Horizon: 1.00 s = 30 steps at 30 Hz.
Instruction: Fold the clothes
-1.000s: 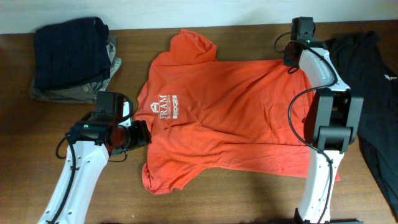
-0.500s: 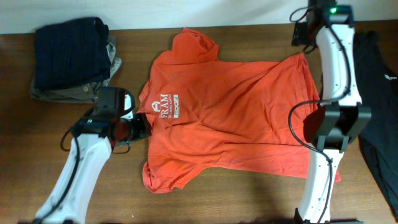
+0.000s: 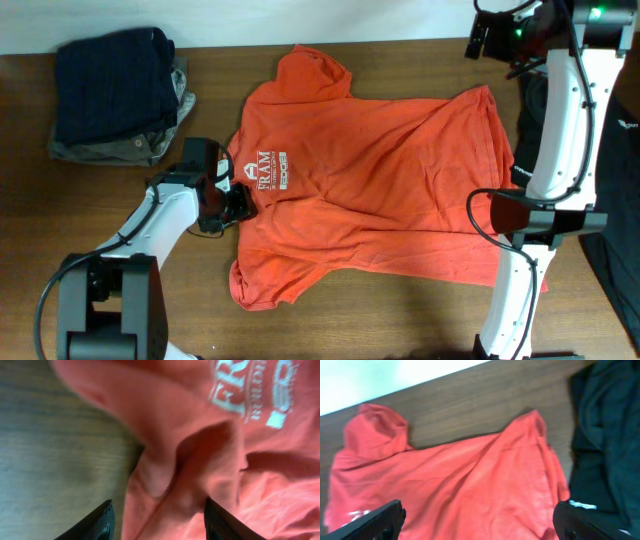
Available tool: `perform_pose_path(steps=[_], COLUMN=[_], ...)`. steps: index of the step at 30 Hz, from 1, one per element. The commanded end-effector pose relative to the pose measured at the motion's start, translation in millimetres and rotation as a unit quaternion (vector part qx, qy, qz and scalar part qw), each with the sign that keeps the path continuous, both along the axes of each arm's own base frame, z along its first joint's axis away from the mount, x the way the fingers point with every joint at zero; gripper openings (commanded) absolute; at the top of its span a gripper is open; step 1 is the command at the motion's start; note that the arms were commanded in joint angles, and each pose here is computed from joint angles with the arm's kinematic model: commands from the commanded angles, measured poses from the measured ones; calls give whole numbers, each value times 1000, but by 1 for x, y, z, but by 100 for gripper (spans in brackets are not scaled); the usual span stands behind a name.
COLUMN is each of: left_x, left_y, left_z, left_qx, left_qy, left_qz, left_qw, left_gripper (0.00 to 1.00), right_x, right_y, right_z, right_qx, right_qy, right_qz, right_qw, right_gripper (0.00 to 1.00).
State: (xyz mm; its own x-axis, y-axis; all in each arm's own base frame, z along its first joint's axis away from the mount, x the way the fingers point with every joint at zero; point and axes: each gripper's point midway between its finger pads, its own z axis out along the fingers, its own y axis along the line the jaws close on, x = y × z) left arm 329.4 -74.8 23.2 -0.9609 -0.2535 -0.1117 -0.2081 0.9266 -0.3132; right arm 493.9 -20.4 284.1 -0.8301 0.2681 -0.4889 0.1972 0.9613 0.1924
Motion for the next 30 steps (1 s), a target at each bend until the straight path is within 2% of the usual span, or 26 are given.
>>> perform_pose_path(steps=[1, 3, 7, 9, 13, 14, 15, 17, 18, 19, 21, 22, 26, 28, 30], left_x=[3, 6, 8, 8, 8, 8, 8, 9, 9, 9, 10, 10, 10, 9, 6], left_y=[-9, -10, -10, -10, -6, -6, -6, -6, -6, -6, -5, -5, -4, 0, 6], left_z=[-1, -1, -1, -2, -9, -11, -13, -15, -15, -15, -15, -15, -16, -17, -19], left_qx=[-23, -25, -25, -25, -13, -13, -13, -9, -7, -5, -4, -4, -1, 11, 26], left_qy=[-6, -13, -17, -16, -10, -8, -7, -13, -15, -16, -18, -18, -18, -16, -7], left_qz=[-14, -14, -14, -14, -12, -12, -14, -33, -43, -47, -48, -48, -47, -44, -38], left_qw=[1000, 999, 999, 999, 1000, 1000, 1000, 999, 999, 999, 999, 999, 999, 999, 999], left_gripper=[56, 47, 11, 1, 1, 5, 13, 38, 47, 53, 56, 54, 22, 2, 1], right_x=[-5, -5, -8, -11, -18, -20, -21, -24, -25, -25, -26, -26, -25, -26, -28], right_y=[21, 26, 31, 32, 33, 33, 33, 33, 33, 33, 33, 34, 39, 43, 47], right_z=[14, 14, 22, 29, 45, 48, 51, 56, 58, 59, 60, 60, 53, 49, 45], right_qx=[24, 24, 23, 23, 20, 19, 17, 17, 17, 17, 17, 17, 23, 23, 23], right_qy=[-15, -16, -24, -31, -49, -53, -56, -62, -64, -65, -66, -65, -54, -45, -35], right_qz=[29, 34, 40, 41, 44, 45, 47, 47, 47, 47, 47, 47, 54, 58, 62], right_qw=[999, 999, 999, 998, 998, 997, 997, 997, 997, 997, 997, 997, 997, 997, 997], right_gripper=[99, 99, 99, 99, 99, 99, 99, 99, 99, 99, 99, 99, 99, 99, 98])
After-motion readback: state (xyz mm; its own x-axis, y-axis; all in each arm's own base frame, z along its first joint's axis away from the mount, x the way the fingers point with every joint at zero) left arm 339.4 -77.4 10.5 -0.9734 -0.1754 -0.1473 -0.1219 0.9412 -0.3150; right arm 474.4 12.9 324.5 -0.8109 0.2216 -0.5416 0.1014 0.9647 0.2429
